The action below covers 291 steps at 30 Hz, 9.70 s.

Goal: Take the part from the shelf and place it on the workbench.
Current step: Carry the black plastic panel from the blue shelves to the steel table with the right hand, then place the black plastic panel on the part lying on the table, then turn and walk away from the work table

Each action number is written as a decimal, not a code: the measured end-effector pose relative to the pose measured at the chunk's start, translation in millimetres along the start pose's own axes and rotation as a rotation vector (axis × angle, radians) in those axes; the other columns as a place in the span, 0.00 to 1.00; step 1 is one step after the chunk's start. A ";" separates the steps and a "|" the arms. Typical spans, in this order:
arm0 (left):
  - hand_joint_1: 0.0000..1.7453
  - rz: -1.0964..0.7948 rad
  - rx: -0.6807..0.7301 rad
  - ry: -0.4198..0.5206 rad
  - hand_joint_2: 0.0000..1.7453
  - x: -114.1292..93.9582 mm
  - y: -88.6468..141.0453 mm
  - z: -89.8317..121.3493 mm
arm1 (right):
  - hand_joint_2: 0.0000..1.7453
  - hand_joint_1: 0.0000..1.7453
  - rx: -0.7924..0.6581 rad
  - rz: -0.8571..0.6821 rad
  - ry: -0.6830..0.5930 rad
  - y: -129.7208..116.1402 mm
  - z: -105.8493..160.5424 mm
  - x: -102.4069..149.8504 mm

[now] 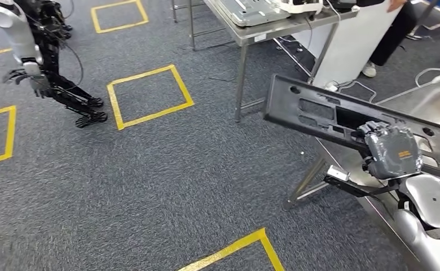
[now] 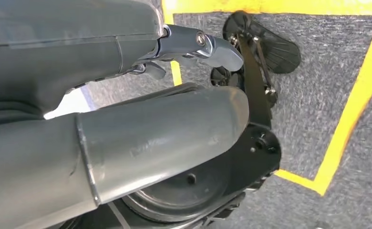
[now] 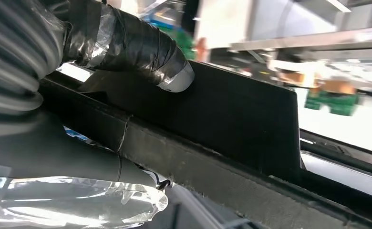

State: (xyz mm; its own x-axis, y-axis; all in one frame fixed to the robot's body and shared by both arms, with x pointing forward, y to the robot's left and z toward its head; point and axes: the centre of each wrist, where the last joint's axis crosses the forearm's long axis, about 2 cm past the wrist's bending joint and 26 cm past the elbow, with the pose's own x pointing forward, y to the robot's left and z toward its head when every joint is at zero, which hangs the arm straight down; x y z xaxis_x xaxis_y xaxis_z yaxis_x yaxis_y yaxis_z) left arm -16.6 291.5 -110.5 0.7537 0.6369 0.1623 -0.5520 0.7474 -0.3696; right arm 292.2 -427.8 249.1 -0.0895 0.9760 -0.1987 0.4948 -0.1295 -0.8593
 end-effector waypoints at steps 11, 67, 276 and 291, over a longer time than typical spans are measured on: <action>0.00 0.004 -0.019 0.004 0.00 -2.3 -3.6 -0.9 | 1.00 1.00 0.067 0.078 0.107 -0.1 11.3 -50.5; 0.00 0.057 -0.061 -0.037 1.00 2.8 -8.5 -3.4 | 0.00 0.00 0.699 0.086 0.599 104.3 71.2 -140.3; 0.00 0.098 -0.027 -0.012 0.00 -2.9 -13.4 -3.9 | 1.00 0.00 0.996 -0.375 0.461 166.7 289.3 131.6; 0.00 0.097 -0.022 -0.023 1.00 0.0 -11.4 -3.8 | 1.00 0.00 1.064 -0.377 0.481 161.8 304.7 134.5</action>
State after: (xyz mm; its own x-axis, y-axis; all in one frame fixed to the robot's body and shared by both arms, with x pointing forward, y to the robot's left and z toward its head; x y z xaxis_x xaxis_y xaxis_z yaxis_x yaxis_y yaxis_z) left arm -8.9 282.3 -109.7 0.6886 0.7103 0.1459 -0.6135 0.6780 -0.4049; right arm 96.8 -370.9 -60.3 0.3656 0.9193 0.1459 -0.4653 0.3163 -0.8267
